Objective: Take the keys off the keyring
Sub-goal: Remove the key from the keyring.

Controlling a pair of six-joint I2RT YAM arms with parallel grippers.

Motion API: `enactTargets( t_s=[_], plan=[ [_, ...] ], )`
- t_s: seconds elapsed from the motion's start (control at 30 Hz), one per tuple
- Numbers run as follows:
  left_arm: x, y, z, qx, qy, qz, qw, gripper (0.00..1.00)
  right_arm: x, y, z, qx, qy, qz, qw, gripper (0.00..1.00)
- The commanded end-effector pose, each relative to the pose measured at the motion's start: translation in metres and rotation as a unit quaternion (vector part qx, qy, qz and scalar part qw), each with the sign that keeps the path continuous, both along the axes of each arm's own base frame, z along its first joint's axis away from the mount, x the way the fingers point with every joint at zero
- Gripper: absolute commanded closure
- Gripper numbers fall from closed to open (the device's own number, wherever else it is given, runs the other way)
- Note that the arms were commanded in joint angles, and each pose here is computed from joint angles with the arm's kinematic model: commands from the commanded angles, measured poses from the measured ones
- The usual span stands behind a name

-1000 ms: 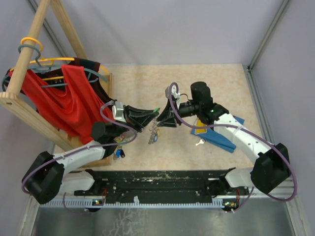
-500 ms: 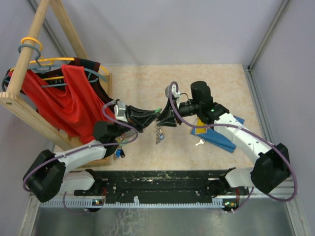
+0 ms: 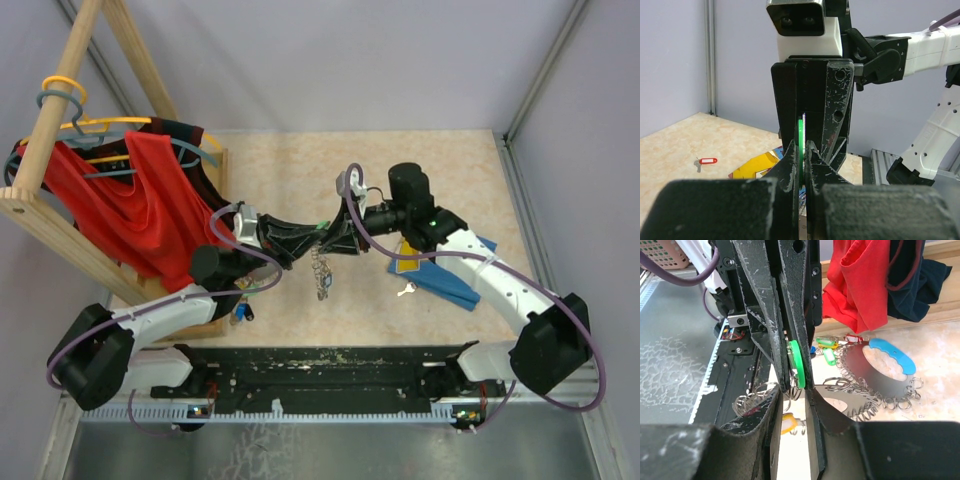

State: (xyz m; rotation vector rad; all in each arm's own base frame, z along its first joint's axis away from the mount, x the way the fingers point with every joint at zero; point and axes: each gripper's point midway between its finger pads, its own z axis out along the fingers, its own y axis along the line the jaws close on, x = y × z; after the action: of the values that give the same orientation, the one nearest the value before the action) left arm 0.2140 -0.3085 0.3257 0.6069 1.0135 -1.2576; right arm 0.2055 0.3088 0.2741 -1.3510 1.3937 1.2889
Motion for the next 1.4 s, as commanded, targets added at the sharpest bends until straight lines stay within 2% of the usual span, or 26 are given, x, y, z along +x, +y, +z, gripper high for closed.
enactTargets(
  t_s=[0.0,0.13,0.2,0.27,0.3,0.47,0.6,0.9,1.17,1.37],
  plan=[
    [-0.001,-0.001,0.019,-0.017,-0.026,0.003,1.000,1.00,-0.003,0.002,0.036,0.030,-0.048,0.004,0.998,0.76],
    [0.000,-0.001,0.018,-0.015,-0.025,0.006,1.000,1.00,-0.002,0.001,0.036,0.028,-0.049,0.002,0.998,0.81],
    [0.001,-0.001,0.018,-0.015,-0.025,0.007,1.000,1.00,-0.002,0.001,0.036,0.028,-0.049,0.002,0.998,0.88],
    [0.001,0.000,0.019,-0.015,-0.027,0.008,0.999,1.00,-0.003,0.001,0.035,0.027,-0.051,0.004,0.998,0.99],
    [0.000,0.001,0.020,-0.016,-0.029,0.009,0.999,1.00,-0.002,0.001,0.035,0.027,-0.051,0.004,0.998,1.00],
    [-0.002,0.009,0.022,-0.024,-0.036,0.026,0.999,1.00,-0.006,-0.001,0.037,0.031,-0.050,0.016,0.998,1.00],
    [-0.007,0.021,0.020,-0.047,-0.048,0.038,0.997,1.00,-0.006,-0.006,0.042,0.051,-0.022,0.023,0.998,1.00],
    [-0.013,0.035,-0.002,-0.052,-0.052,0.045,0.996,1.00,-0.008,-0.010,0.045,0.083,0.011,0.037,0.996,1.00],
    [-0.011,0.030,-0.010,-0.038,-0.040,0.035,0.998,1.00,-0.009,-0.008,0.041,0.095,0.037,0.040,0.994,1.00],
    [-0.017,0.020,-0.015,-0.037,-0.041,-0.007,0.998,1.00,0.002,-0.004,0.028,0.098,0.077,0.007,0.992,1.00]
  ],
)
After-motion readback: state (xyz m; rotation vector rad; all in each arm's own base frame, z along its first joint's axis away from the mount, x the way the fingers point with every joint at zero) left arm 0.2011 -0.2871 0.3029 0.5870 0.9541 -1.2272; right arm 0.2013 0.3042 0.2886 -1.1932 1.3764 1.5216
